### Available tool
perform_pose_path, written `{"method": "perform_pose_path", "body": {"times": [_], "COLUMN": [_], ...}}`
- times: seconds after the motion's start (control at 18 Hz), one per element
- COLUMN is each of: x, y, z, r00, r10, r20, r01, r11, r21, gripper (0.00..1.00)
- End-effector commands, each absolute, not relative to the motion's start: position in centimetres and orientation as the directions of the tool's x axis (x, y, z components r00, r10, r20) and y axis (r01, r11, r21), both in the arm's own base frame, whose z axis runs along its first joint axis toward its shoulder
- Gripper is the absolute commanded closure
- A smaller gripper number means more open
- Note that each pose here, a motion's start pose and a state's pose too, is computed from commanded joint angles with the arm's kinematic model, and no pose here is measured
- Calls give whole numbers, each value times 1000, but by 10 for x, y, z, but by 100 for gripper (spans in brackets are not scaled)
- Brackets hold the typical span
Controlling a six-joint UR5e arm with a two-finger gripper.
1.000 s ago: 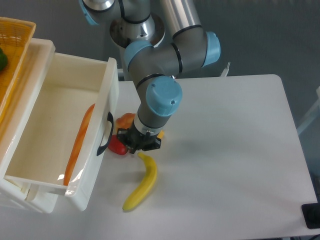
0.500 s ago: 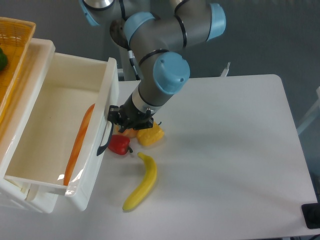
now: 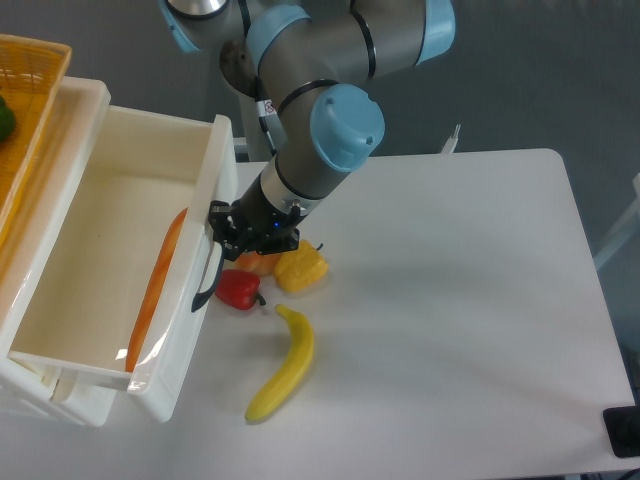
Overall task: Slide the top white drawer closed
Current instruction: 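Press the gripper against the drawer front beside its black handle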
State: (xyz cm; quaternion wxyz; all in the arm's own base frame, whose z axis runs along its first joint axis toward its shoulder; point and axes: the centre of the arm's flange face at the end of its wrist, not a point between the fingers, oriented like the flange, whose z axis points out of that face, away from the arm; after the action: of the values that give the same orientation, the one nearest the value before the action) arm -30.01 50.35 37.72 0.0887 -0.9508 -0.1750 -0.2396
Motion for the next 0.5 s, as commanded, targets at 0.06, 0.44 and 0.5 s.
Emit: {"method": "perform_pose_path", "body": {"times": [0.06,0.44,0.5], "x": [-299,-305,-309], "y": [504,503,503], "z": [377,376,377], "r00": [824,823,822], "r10": [289,294,298], "r20": [487,485,485], "r01": [374,381,385], "r11": [-924,-921,-919], "r21": [-85,-88,-89], "gripper": [100,100,100]}}
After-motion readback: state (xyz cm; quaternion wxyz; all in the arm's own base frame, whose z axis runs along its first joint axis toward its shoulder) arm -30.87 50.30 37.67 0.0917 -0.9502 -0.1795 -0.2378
